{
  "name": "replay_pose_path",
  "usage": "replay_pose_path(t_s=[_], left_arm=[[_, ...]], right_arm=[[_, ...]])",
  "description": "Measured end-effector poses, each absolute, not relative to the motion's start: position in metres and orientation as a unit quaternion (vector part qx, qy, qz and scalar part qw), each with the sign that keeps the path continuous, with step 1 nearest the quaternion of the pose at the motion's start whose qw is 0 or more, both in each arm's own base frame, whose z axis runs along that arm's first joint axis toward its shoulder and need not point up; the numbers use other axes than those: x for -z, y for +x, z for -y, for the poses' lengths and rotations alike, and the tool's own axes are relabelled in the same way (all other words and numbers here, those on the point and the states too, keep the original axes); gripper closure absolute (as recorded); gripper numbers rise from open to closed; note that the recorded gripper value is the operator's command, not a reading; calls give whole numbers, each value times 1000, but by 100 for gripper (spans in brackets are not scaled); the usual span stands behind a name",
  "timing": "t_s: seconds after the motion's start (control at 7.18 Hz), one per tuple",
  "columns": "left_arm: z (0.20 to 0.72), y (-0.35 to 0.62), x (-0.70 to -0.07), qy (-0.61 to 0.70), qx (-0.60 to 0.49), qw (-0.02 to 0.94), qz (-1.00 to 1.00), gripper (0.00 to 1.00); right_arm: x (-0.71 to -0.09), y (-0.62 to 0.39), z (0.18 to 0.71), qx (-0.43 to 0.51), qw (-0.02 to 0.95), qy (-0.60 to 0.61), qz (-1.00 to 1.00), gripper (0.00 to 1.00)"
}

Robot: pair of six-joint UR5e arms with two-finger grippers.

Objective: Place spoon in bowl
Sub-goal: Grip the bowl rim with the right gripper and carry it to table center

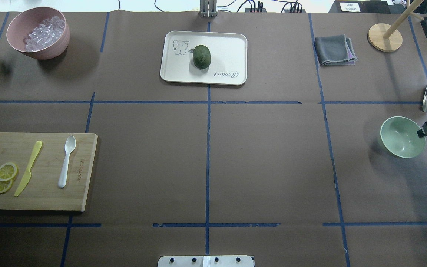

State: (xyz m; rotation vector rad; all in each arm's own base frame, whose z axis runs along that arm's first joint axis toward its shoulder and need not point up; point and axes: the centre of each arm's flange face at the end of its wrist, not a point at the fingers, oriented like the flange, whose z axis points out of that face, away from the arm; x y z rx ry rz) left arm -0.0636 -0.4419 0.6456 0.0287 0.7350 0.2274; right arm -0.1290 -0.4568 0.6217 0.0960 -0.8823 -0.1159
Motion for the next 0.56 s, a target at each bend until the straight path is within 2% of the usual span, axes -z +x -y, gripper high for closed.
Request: replay_pose_path(t_s=[0.28,0.56], left_arm=[[441,-64,-645,14,-111,927,-359,0],[441,-63,-645,14,-111,927,-359,0]], right_arm=[[-561,-147,476,21,894,48,444,100],[-458,-207,505,-21,888,23,459,100]])
